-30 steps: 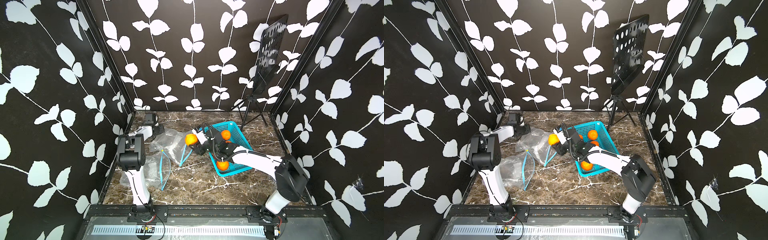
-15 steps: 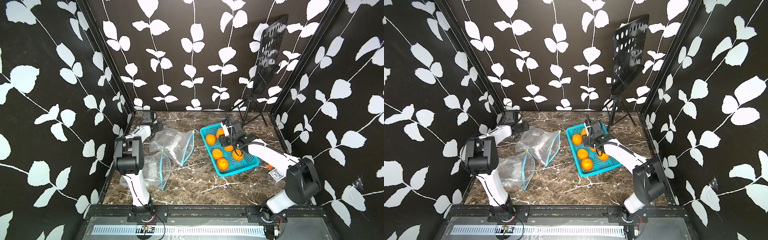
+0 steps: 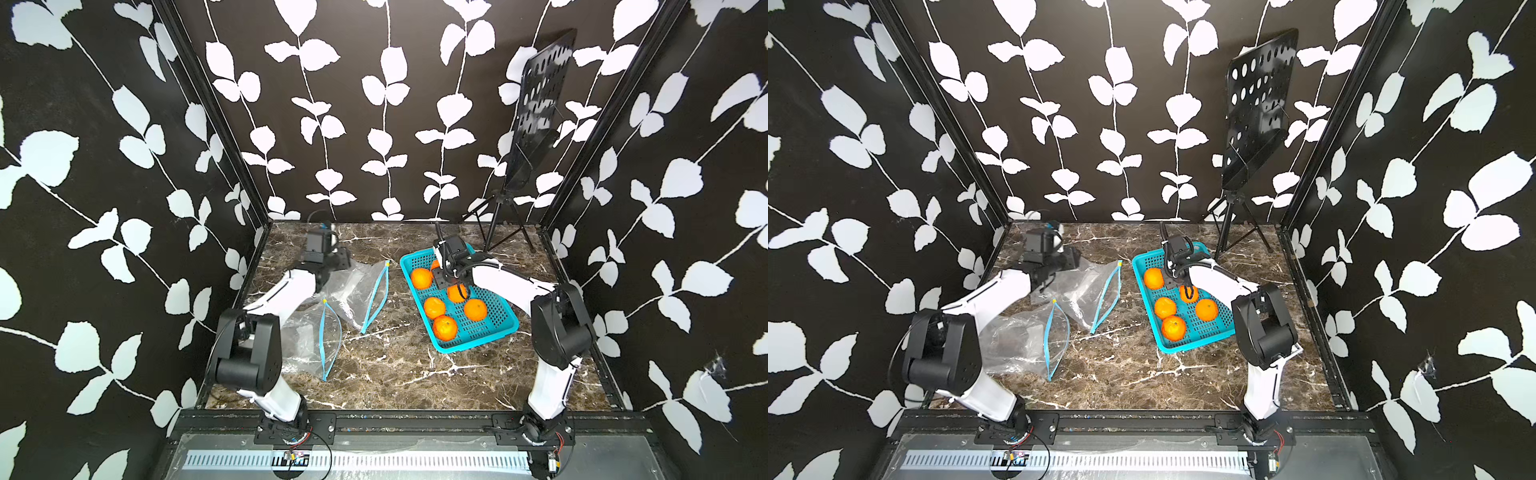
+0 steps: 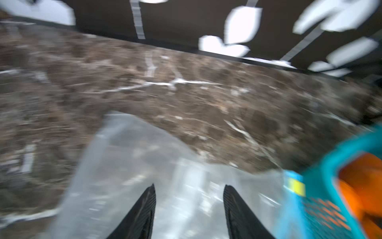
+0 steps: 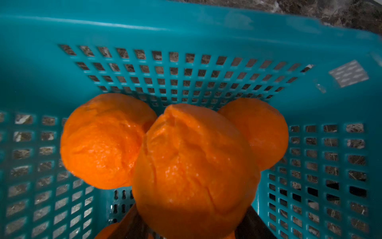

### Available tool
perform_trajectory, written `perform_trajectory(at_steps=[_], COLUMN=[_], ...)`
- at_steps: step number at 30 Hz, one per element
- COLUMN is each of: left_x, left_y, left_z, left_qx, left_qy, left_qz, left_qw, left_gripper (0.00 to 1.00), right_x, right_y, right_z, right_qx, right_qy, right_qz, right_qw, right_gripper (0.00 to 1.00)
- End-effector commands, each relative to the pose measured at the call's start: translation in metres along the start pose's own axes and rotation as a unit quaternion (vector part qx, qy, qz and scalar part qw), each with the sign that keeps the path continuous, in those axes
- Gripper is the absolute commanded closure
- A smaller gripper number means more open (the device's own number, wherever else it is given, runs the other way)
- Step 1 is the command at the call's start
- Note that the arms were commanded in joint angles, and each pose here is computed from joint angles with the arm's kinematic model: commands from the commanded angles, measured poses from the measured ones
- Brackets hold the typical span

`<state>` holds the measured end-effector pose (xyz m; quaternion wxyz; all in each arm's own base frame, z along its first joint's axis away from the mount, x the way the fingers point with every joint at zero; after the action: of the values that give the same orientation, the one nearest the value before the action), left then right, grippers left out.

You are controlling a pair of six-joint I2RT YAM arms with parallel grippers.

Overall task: Open the zip-top bag and take out the orange
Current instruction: Place the orange in the basket.

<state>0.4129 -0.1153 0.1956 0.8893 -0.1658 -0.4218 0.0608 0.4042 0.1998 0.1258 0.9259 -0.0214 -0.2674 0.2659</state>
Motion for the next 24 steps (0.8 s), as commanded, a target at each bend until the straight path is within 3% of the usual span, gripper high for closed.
perform_trajectory(at_steps=[1,7,10,12,15,24], left_x=[-0.007,-0.036,-0.046,-0.053,-0.067,-0.088], left_y=[-0.003,-0.020,-0.022,-0.019,-0.019,-0.011], left_z=[0.011,0.008,0.001,-0.006,-0.021,-0.061], left_qx=[-0.002,-0.061,-0.056,-0.042,-0.034,-0.009], left_qy=[-0.011,0.008,0.022,0.029,0.053,0.090], left_qz=[0.001,0.015,0.009,0.006,0.001,0.002], left_qw=[1.000,0.998,0.998,0.999,0.998,0.996], left_gripper=[0.44,0.42,0.43,0.43,0.43,0.44], right_x=[-0.011,-0.019,-0.017,-0.016,-0.016,0.007], right_y=[0.001,0.010,0.010,0.009,0.004,0.003], right_z=[-0.013,-0.037,-0.039,-0.036,-0.029,0.012], right_qx=[0.001,0.018,0.019,0.015,0.002,0.018], right_qy=[0.038,0.057,0.054,0.054,0.046,-0.021], right_qz=[0.010,0.012,0.005,-0.001,-0.003,-0.006], right_qw=[0.999,0.998,0.998,0.998,0.999,1.000], right_gripper=[0.59,0.54,0.44,0.30,0.22,0.13])
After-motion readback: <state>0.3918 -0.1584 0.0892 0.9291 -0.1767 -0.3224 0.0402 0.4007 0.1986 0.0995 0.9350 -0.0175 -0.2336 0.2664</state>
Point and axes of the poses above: each gripper's point midway between its finger pads, its own z axis back along the fingers, its own y axis along the line the jaws close on, x = y × z, the point moved 4 cm from there along z, back along the fingers, and after that the axes turned 9 degrees about z, right-handed, at the moved point
